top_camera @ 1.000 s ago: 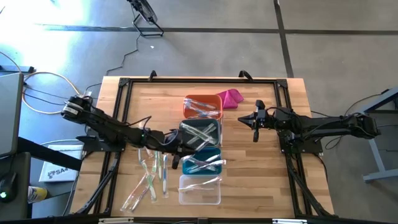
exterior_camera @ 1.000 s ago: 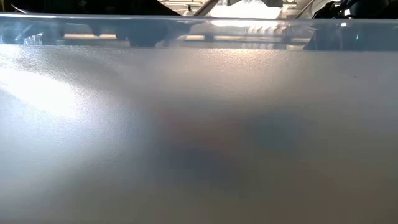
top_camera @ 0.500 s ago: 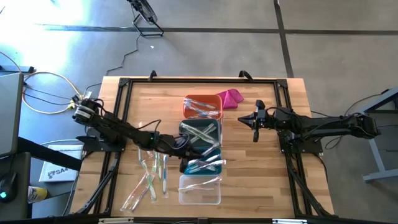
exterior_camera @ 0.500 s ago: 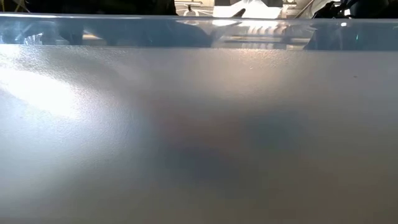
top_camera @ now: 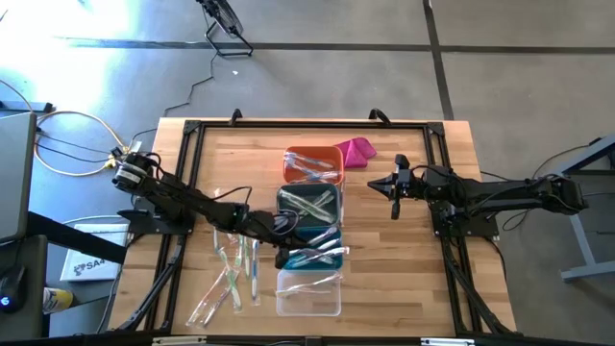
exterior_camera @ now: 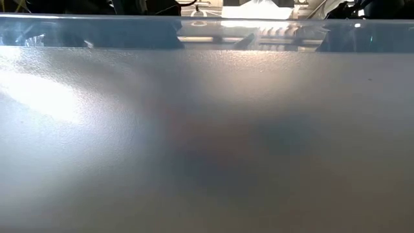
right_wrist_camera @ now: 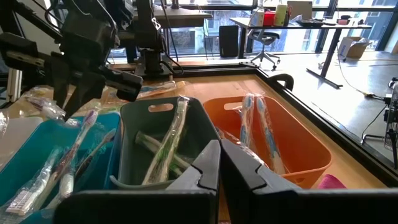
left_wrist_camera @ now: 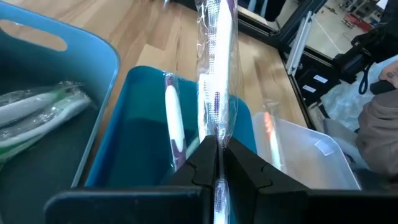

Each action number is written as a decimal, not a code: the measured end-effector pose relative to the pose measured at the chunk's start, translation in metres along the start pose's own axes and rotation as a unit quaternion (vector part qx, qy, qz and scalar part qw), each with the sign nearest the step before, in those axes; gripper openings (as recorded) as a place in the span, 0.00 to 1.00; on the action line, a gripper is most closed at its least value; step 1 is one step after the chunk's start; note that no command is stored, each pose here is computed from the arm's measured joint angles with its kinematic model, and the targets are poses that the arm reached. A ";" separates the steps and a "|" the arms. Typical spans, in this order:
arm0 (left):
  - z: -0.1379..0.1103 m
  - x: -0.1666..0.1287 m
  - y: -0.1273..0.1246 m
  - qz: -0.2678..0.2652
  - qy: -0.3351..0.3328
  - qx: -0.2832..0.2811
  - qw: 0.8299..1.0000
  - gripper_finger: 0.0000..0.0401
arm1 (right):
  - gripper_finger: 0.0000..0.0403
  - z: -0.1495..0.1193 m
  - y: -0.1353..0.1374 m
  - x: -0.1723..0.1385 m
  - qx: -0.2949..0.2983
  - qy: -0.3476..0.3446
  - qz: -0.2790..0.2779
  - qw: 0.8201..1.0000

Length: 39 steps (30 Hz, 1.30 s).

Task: Pick & Place Toothbrushes
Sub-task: Put the purple toothbrush into the blue bin

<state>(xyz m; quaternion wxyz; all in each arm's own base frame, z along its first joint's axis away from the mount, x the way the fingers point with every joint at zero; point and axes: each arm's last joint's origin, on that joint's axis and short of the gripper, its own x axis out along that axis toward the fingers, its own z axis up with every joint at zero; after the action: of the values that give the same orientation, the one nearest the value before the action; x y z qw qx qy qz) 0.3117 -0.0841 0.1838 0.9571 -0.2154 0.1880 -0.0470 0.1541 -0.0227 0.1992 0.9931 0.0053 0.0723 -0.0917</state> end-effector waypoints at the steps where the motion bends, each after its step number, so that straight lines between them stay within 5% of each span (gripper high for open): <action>1: 0.000 0.000 0.000 0.000 0.001 0.000 1.000 0.04 | 0.01 0.000 0.000 0.000 0.000 0.000 0.000 1.000; 28: -0.015 0.017 0.007 -0.003 0.003 -0.013 1.000 0.05 | 0.01 -0.001 0.000 0.000 0.000 0.007 0.000 1.000; 39: -0.015 0.017 0.007 -0.006 0.002 -0.010 1.000 0.22 | 0.01 -0.001 0.000 0.000 0.000 0.007 0.000 1.000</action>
<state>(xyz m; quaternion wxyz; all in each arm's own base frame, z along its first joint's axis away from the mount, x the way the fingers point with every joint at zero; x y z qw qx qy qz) 0.3216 -0.0865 0.1624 0.9543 -0.2259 0.1889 -0.0515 0.1538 -0.0227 0.1979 0.9926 0.0056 0.0789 -0.0917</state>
